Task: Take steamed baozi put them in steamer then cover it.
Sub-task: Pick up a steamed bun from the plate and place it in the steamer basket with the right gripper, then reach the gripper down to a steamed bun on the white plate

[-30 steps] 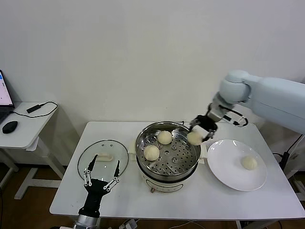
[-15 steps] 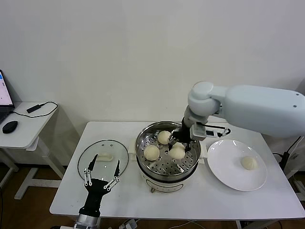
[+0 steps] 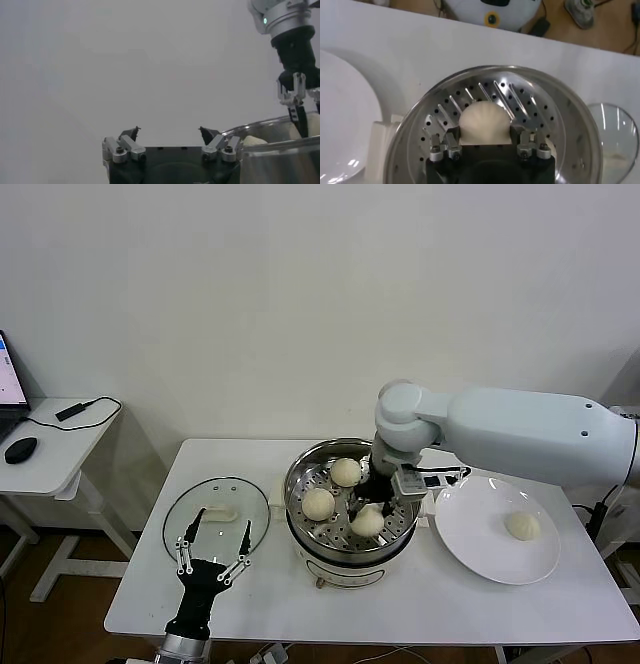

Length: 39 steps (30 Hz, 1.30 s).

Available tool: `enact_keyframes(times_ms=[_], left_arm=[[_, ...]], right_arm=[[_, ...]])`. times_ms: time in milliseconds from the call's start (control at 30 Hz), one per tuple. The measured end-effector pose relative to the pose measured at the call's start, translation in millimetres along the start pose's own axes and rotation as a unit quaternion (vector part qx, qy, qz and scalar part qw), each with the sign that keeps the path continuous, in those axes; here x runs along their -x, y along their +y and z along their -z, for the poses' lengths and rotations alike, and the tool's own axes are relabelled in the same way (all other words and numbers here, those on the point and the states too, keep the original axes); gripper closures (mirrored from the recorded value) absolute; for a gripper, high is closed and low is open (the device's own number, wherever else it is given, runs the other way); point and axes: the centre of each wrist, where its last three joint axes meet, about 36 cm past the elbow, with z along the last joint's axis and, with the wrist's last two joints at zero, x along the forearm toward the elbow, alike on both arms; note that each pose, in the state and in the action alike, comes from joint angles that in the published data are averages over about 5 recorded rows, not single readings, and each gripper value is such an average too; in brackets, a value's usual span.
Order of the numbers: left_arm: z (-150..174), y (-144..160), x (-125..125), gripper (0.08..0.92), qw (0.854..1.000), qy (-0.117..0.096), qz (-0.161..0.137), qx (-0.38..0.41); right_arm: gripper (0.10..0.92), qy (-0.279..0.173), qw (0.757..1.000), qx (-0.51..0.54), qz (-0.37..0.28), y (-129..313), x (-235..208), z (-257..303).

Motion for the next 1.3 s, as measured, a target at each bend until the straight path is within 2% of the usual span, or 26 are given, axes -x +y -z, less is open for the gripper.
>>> enact_keyframes(times_ms=[400, 667, 933, 1133, 1300], left_arm=[[-2, 2, 1, 0.177, 1.000, -0.002, 0.003, 0.000], [-2, 3, 1, 0.177, 1.000, -0.002, 0.006, 0.000], [-3, 3, 1, 0.177, 1.000, -0.002, 0.008, 0.001], [-2, 3, 2, 0.177, 1.000, -0.003, 0.009, 0.001], [-2, 2, 2, 0.177, 1.000, -0.003, 0.006, 0.000]], right_arm=[[0.326, -0.013, 1.000, -0.022, 0.015, -8, 16, 3], [0.209, -0.014, 0.999, -0.025, 0.015, -9, 23, 5], [0.200, 0.001, 1.000, -0.008, 0.006, -2, 9, 4], [0.200, 0.028, 0.998, 0.059, -0.011, 27, -28, -6], [0.200, 0.046, 0.981, 0.187, -0.039, 81, -61, -17]])
